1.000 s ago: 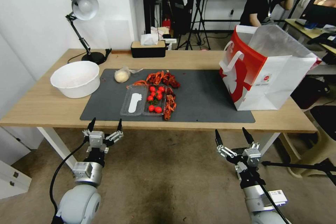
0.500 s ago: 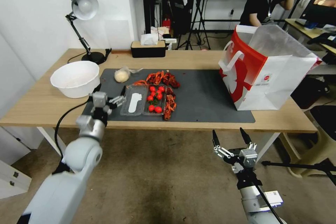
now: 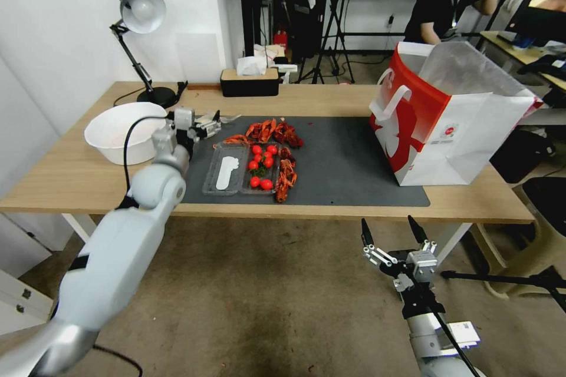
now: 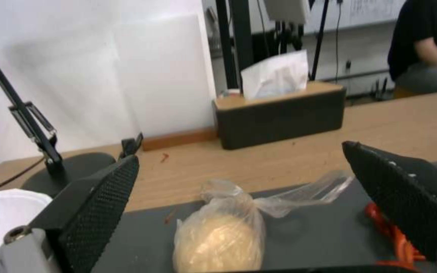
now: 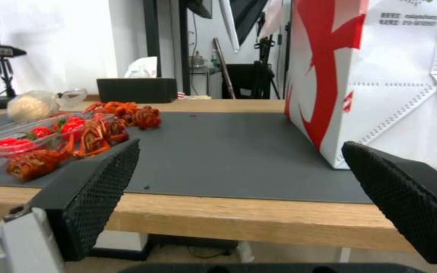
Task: Pick up the trash from the table and place it into the takeout bag.
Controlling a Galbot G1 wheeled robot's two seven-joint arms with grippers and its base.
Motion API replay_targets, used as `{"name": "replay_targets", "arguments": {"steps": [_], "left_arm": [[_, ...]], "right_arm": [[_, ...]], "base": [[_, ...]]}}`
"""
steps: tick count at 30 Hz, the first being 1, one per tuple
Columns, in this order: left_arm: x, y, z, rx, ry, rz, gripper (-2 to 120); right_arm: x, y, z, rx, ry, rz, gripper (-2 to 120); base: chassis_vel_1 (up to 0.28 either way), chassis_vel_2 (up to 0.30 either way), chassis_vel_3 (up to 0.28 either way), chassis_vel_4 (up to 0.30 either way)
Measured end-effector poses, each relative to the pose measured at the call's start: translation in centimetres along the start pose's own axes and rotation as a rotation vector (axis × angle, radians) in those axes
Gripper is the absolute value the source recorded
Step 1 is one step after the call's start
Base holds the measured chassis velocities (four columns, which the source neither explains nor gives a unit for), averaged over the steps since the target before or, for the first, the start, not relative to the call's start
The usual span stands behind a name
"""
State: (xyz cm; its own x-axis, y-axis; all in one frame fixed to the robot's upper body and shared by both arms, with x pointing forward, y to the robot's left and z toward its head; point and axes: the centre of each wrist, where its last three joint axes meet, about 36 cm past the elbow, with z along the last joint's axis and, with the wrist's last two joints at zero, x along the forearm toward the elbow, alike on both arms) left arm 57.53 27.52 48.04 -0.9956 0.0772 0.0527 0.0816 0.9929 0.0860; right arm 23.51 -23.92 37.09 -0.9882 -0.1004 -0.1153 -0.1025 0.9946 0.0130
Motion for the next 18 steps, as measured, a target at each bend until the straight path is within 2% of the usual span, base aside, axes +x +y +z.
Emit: {"name": "replay_targets", "arguments": {"steps": [4, 13, 15, 18], "left_arm": [[-1.7, 0.2, -1.5, -0.052, 0.143, 0.029, 100], [-3.7, -0.2, -2.0, -0.079, 0.227, 0.032, 100], [-4.5, -0.3, -2.3, -0.079, 0.266, 0.023, 100], [-5.4, 0.0, -2.0, -0.079, 0.297, 0.010, 100]], "right_arm": [[0.2, -0.2, 0.2, 0.004, 0.007, 0.007, 100], [0.4, 0.0, 0.3, -0.003, 0.012, 0.011, 100], [0.5, 0.0, 0.4, -0.003, 0.015, 0.010, 100], [0.7, 0.1, 0.5, -0.004, 0.018, 0.010, 100]], "base": [[0.000, 0.000, 0.000, 0.000], [0.000, 0.000, 0.000, 0.000], [0.000, 0.000, 0.000, 0.000], [0.000, 0.000, 0.000, 0.000]]}}
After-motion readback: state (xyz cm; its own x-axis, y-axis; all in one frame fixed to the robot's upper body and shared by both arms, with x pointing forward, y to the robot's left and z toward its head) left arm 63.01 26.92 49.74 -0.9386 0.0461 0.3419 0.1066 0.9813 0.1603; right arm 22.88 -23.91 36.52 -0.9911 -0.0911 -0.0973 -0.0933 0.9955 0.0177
